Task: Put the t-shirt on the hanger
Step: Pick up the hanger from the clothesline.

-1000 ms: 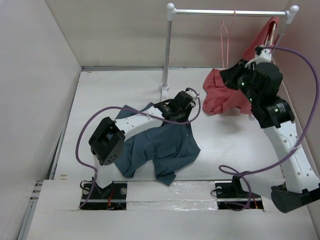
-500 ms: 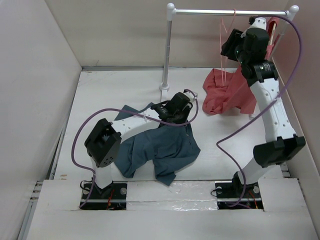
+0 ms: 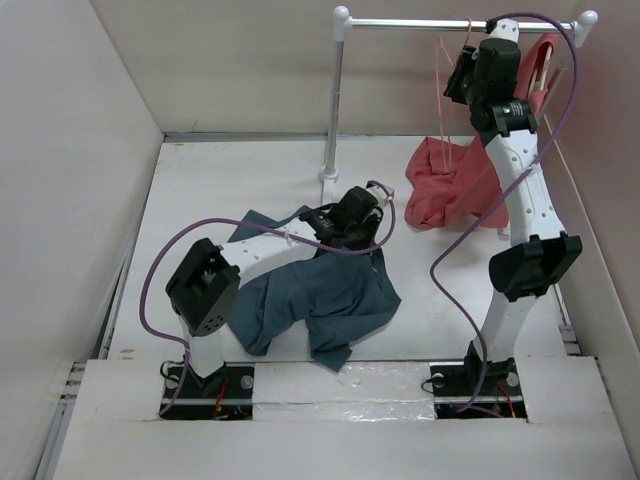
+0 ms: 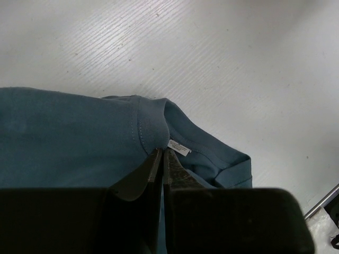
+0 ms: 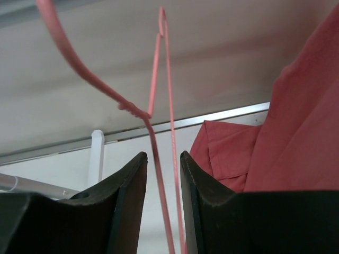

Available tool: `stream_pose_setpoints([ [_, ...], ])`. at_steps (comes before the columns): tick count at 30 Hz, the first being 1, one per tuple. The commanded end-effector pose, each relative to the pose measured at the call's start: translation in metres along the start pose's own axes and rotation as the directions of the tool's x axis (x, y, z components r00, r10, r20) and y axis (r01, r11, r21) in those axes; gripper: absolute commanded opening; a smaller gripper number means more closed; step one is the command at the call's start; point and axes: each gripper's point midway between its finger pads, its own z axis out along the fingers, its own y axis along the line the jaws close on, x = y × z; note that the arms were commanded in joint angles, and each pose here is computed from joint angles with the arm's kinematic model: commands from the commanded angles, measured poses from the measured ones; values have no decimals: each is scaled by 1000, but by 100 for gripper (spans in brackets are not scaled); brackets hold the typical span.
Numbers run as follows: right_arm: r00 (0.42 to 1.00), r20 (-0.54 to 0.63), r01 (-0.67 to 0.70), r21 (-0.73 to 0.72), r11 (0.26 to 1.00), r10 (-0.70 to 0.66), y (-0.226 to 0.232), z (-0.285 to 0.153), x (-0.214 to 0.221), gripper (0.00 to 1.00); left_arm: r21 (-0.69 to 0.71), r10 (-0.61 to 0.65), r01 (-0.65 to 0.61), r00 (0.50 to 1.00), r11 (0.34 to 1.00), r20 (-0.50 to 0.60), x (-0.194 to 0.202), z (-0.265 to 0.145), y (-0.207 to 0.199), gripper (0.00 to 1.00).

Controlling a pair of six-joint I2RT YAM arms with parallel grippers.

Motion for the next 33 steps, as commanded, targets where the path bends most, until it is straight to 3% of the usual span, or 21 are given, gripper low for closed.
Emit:
stream_pose_setpoints([
  [1, 997, 77, 4, 14, 1000, -5, -11, -8, -33, 37, 27, -6, 4, 996, 1000, 88, -25, -21, -7, 0],
  [7, 999, 35, 8, 0, 1000, -8, -14, -3, -18, 35, 25, -3, 1, 996, 1000, 92, -28, -20, -7, 0],
  [14, 998, 56, 10, -30, 1000, -9, -9, -12, -26, 1, 21, 3, -5, 996, 1000, 93, -30, -18, -7, 0],
  [24, 979, 204, 15, -132, 991, 13, -3, -62, -87, 0, 3, 9, -9, 994, 1000, 105, -36, -20, -4, 0],
  [28, 979, 201, 9, -174, 985, 26, -1, -76, -84, 0, 2, 14, -14, 994, 1000, 105, -37, -20, -4, 0],
  [33, 992, 116, -13, -222, 975, 39, 0, -81, -52, 0, -18, -15, 17, 993, 1000, 118, -47, -22, 13, 0],
])
